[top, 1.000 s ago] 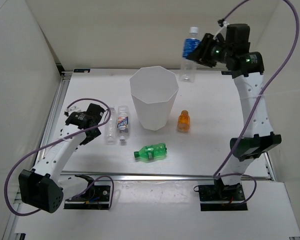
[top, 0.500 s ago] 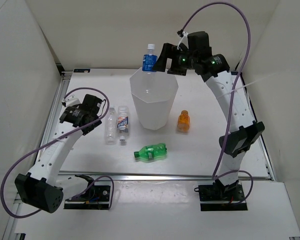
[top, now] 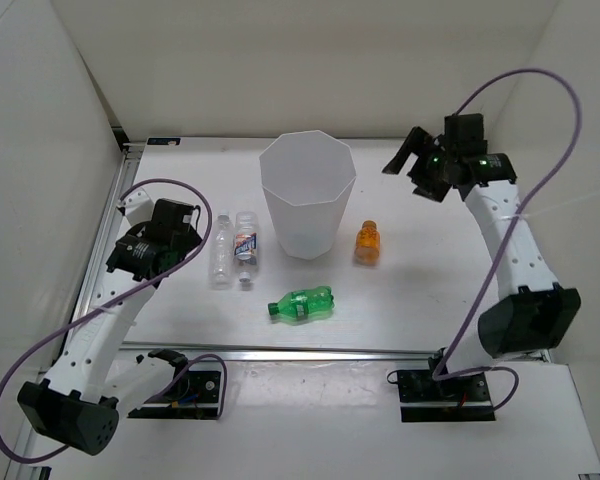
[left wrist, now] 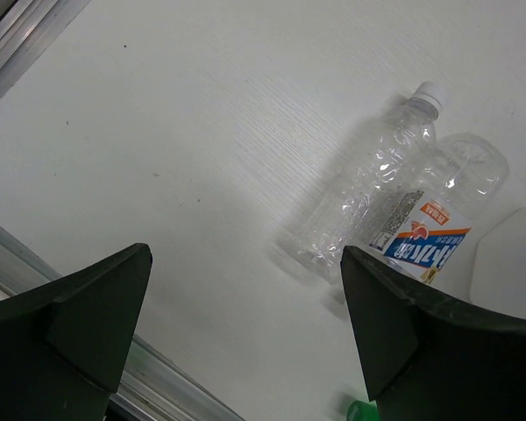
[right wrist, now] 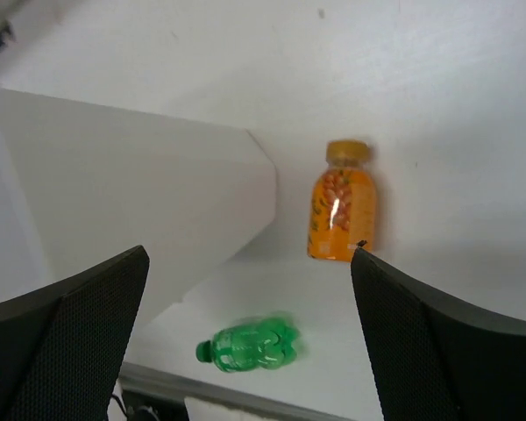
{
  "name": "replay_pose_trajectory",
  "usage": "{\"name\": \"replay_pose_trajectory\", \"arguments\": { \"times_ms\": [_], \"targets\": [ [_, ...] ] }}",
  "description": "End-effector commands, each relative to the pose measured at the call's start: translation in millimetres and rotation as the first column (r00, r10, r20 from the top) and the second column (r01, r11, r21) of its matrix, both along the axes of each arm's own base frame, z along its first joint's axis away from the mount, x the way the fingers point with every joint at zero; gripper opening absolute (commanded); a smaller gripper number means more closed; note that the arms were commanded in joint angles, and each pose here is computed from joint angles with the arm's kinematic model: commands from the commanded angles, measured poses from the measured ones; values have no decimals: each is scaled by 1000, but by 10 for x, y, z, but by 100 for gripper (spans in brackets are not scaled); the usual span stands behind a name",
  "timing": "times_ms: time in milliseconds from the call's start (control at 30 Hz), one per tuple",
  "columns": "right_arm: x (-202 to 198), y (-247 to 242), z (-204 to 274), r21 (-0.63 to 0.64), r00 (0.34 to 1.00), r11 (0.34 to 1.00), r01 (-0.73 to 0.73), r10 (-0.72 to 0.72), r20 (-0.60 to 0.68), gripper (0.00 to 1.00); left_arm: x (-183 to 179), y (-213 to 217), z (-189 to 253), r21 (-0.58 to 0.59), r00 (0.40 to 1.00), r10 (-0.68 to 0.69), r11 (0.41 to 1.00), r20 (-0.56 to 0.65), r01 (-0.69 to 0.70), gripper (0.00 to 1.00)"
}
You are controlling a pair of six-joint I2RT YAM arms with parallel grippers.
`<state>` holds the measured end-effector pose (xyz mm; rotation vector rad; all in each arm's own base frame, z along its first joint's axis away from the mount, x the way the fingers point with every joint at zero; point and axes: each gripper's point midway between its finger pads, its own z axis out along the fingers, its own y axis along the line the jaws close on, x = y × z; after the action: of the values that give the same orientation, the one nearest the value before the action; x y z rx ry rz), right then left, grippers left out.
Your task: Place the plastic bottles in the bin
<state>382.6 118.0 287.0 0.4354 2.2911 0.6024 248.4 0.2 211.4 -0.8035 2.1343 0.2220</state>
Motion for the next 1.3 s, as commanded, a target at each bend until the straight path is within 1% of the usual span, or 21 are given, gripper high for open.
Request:
{"name": "replay_pose_trajectory", "arguments": {
  "times_ms": [0, 100, 233, 300, 333, 433, 533, 633, 700, 733, 767, 833, 867, 933, 967, 1000, 1067, 1100, 1167, 1200, 1267],
  "targets": [
    [13, 192, -696, 51, 978, 996, -66, 75, -197, 100, 69, -37, -12, 13, 999, -35, 999, 3, 35, 100],
    [25, 231, -1159, 30, 947, 996, -87, 92, -308, 100, 44, -29, 12, 19, 999, -35, 999, -18, 36, 100],
    [-8, 271, -1654, 18, 898, 993, -116, 112, -425, 100, 4, -15, -35, 29, 998, -35, 999, -50, 37, 100],
    [-11, 266, -1855, 10, 876, 992, -127, 117, -468, 100, -18, -26, -54, 23, 997, -41, 999, -63, 43, 100],
    [13, 286, -1901, 18, 874, 991, -131, 124, -470, 100, -37, -22, -65, 20, 997, -34, 999, -69, 36, 100],
    [-19, 310, -2128, 9, 846, 987, -158, 140, -515, 100, -80, -25, -96, 11, 996, -34, 999, -79, 35, 100],
    [-99, 368, -2341, 28, 808, 983, -181, 165, -566, 100, -136, -5, -155, 17, 995, -33, 999, -99, 35, 100],
    [-208, 397, -2490, 36, 777, 981, -191, 173, -605, 91, -164, 20, -142, 25, 995, -28, 999, -99, 30, 100],
    [-278, 378, -2594, 34, 761, 979, -199, 176, -624, 76, -164, 20, -142, 25, 995, -28, 999, -99, 30, 100],
    [-307, 372, -2617, 33, 755, 979, -199, 175, -632, 66, -164, 20, -142, 25, 995, -28, 999, -99, 30, 100],
    [-323, 353, -2608, 24, 758, 980, -198, 169, -631, 52, -152, 16, -111, 22, 996, -28, 999, -90, 30, 100],
    [-351, 251, -2552, -6, 763, 983, -181, 137, -631, 41, -150, 31, -104, 30, 996, -22, 999, -87, 25, 100],
    [-302, 245, -2329, -13, 803, 984, -178, 138, -579, 38, -146, 29, -98, 33, 995, -22, 999, -96, 25, 100],
    [-248, 213, -2027, -35, 854, 986, -160, 121, -506, 35, -164, 51, -101, 38, 995, -9, 999, -99, 13, 100],
    [-117, 225, -1563, -56, 914, 987, -152, 118, -388, 33, -156, 48, -119, 41, 994, -8, 999, -107, 13, 100],
    [-73, 217, -1313, -60, 935, 989, -135, 108, -338, 31, -156, 48, -119, 41, 994, -8, 999, -108, 13, 100],
    [32, 278, -690, -48, 977, 991, -125, 115, -182, 30, -169, 52, -150, 44, 993, -8, 999, -116, 13, 100],
    [149, 358, -190, -34, 990, 991, -132, 130, -53, 30, -147, 45, -140, 41, 994, -8, 999, -106, 13, 100],
    [191, 487, 341, -13, 986, 989, -149, 150, 78, 30, -137, 55, -156, 43, 995, 3, 999, -99, 2, 100],
    [251, 619, 763, -23, 965, 984, -177, 178, 191, 30, -137, 55, -156, 43, 995, 3, 999, -99, 2, 100],
    [297, 784, 1114, -32, 932, 974, -224, 224, 286, 30, -127, 49, -174, 40, 995, 10, 999, -103, -6, 100]
  ]
}}
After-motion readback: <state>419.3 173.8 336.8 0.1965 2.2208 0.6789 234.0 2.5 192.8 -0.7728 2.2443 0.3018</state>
